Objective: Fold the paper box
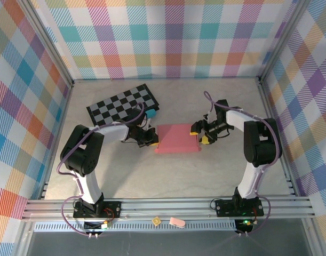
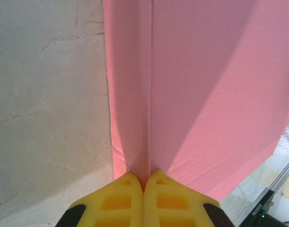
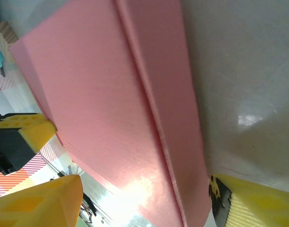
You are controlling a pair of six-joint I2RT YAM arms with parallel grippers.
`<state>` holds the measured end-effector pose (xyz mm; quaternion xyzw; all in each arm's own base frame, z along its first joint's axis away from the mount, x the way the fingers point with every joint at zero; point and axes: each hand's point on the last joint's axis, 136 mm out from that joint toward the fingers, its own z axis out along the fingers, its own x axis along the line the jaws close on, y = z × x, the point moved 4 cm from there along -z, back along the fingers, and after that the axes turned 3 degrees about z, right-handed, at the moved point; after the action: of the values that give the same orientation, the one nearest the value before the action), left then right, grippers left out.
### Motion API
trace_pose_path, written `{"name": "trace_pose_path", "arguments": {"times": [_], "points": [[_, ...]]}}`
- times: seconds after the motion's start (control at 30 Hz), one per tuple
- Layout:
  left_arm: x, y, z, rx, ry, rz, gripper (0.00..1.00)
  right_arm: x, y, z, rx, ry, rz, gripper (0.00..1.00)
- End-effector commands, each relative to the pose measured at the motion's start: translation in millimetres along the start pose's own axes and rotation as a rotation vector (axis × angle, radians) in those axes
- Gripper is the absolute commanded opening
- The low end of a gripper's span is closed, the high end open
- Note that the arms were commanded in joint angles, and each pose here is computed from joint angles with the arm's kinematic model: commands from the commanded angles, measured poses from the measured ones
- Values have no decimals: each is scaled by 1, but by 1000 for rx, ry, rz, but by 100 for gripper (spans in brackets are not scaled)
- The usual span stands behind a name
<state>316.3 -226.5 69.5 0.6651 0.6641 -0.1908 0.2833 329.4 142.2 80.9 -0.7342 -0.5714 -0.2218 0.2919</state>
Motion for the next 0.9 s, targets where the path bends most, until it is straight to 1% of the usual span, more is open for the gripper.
{"name": "trace_pose_path", "arguments": {"times": [0.0,0.23,0.33,0.47,0.7,0.8,0.87], "points": [[48,-37,7,116,168,-105,1,5,6,-4,-5,29,-23,71],[53,-37,2,117,173,-111,0,13,5,0,16,127,-39,72],[57,-38,3,119,176,-119,0,14,3,6,60,166,-29,72],[68,-42,6,132,178,-139,0,12,3,9,62,168,-30,73],[76,-43,5,136,194,-148,0,13,3,10,57,190,-43,73],[76,-42,6,138,192,-148,0,19,0,17,87,241,-45,73],[77,-42,6,137,195,-148,0,23,-6,26,112,241,-59,72]]}}
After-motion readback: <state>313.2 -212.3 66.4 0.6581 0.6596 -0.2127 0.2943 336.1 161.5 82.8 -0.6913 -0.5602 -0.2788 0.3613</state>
